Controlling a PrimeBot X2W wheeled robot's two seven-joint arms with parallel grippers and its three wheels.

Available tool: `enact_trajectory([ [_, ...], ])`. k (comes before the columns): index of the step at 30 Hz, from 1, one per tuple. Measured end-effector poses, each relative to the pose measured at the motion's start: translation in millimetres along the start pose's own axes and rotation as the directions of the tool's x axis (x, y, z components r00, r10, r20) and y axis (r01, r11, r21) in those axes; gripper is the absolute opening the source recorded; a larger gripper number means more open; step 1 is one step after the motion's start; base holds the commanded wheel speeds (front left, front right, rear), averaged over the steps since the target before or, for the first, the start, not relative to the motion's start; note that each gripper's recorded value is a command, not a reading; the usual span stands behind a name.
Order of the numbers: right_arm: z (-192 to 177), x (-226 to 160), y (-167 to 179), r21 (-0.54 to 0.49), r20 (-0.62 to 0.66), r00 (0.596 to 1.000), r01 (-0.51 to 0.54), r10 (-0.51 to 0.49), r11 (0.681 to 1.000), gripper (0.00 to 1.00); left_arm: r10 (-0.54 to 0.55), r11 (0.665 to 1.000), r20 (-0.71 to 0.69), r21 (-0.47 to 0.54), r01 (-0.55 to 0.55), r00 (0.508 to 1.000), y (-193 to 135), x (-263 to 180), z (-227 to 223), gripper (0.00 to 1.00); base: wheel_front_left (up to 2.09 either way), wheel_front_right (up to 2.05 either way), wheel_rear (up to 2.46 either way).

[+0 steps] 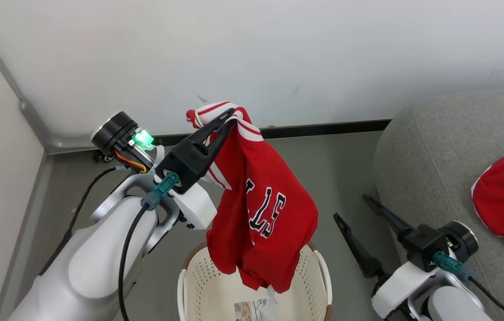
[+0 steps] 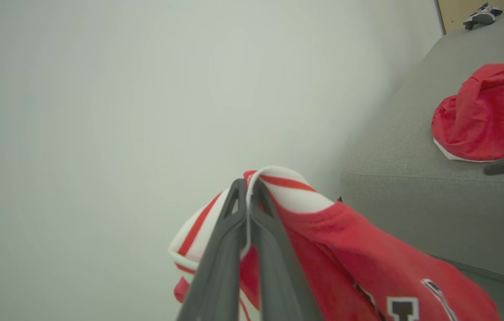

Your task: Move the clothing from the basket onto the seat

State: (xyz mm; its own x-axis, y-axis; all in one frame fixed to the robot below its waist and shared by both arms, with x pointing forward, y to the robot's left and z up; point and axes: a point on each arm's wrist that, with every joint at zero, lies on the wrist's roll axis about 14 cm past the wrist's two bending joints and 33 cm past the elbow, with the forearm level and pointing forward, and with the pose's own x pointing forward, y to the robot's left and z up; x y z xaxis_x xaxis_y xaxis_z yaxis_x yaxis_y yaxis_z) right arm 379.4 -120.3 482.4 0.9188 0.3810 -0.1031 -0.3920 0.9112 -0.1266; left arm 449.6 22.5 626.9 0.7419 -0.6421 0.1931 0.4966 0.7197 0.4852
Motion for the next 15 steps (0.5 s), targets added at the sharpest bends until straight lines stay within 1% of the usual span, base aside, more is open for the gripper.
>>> enact_trajectory([
  [4, -3.5, -2.5, 14.0, 0.072, -0.021, 0.999, -0.033, 0.034, 0.997, 1.00, 0.001, 1.000, 0.027, 0.007, -0.001, 1.000, 2.1, -1.0, 13.1, 0.00, 0.00, 0.00, 0.00],
  [7, -15.2, -9.8, 24.9, 0.134, -0.060, 0.997, -0.048, 0.057, 0.990, 1.00, -0.003, 1.000, 0.036, 0.018, 0.003, 0.999, 4.5, -1.8, 19.4, 0.00, 0.00, 0.00, 0.00],
  [10, -24.1, -14.9, 28.7, 0.188, -0.090, 0.994, -0.047, 0.065, 0.981, 1.00, -0.008, 1.000, 0.051, 0.021, 0.007, 0.999, 4.2, -0.7, 25.8, 0.00, 0.00, 0.00, 0.00],
  [15, -29.2, -17.9, 34.6, 0.256, -0.106, 0.991, -0.050, 0.080, 0.965, 1.00, -0.019, 0.999, 0.060, 0.027, 0.017, 0.998, 3.7, 0.6, 30.8, 0.00, 0.00, 0.00, 0.00],
])
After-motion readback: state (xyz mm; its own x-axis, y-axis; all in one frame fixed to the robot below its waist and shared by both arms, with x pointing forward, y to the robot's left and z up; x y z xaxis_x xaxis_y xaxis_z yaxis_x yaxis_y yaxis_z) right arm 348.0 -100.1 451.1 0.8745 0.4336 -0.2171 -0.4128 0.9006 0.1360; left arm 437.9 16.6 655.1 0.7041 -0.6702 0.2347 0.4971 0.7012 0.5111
